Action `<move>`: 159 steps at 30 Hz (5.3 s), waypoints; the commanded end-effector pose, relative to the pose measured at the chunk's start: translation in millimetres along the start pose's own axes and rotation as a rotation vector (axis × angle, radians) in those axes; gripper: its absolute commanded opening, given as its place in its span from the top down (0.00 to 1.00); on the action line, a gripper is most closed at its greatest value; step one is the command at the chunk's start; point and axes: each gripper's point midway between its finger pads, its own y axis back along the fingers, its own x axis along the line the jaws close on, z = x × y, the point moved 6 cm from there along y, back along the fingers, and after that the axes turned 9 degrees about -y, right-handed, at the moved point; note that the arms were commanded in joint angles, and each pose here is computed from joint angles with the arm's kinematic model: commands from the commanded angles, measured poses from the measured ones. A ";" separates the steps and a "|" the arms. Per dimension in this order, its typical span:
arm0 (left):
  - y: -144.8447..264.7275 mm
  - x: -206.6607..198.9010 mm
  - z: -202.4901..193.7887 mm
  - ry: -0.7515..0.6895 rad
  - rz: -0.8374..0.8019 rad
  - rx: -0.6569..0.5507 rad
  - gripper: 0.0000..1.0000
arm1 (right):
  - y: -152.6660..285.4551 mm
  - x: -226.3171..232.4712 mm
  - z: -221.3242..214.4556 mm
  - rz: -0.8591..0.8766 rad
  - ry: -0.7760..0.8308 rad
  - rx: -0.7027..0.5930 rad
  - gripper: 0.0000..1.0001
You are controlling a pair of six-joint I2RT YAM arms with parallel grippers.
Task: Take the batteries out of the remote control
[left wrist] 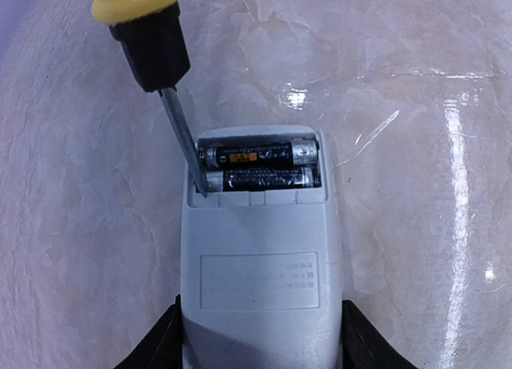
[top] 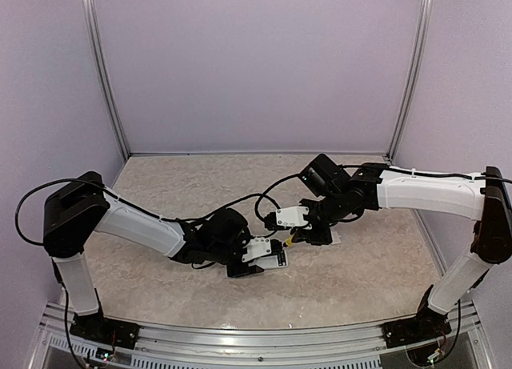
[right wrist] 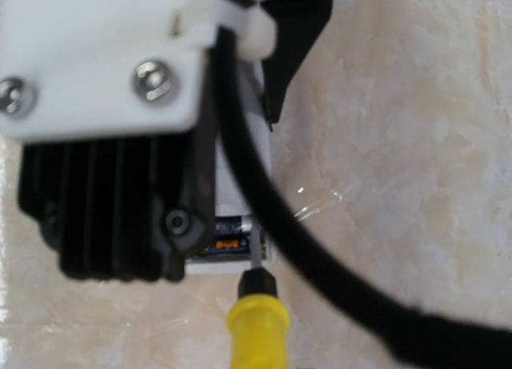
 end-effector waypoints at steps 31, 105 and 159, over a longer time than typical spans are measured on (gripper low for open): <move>-0.5 -15.2 -14.5 -0.023 -0.046 0.071 0.92 | -8.1 -9.0 -3.0 -0.014 -0.042 0.000 1.00; 67.8 38.1 1.9 0.068 0.506 -0.027 1.00 | 57.8 -12.2 -9.9 -0.328 -0.185 -0.169 1.00; 75.4 38.8 24.1 0.049 0.308 -0.257 1.00 | 104.0 -19.8 28.3 0.099 -0.986 -0.169 1.00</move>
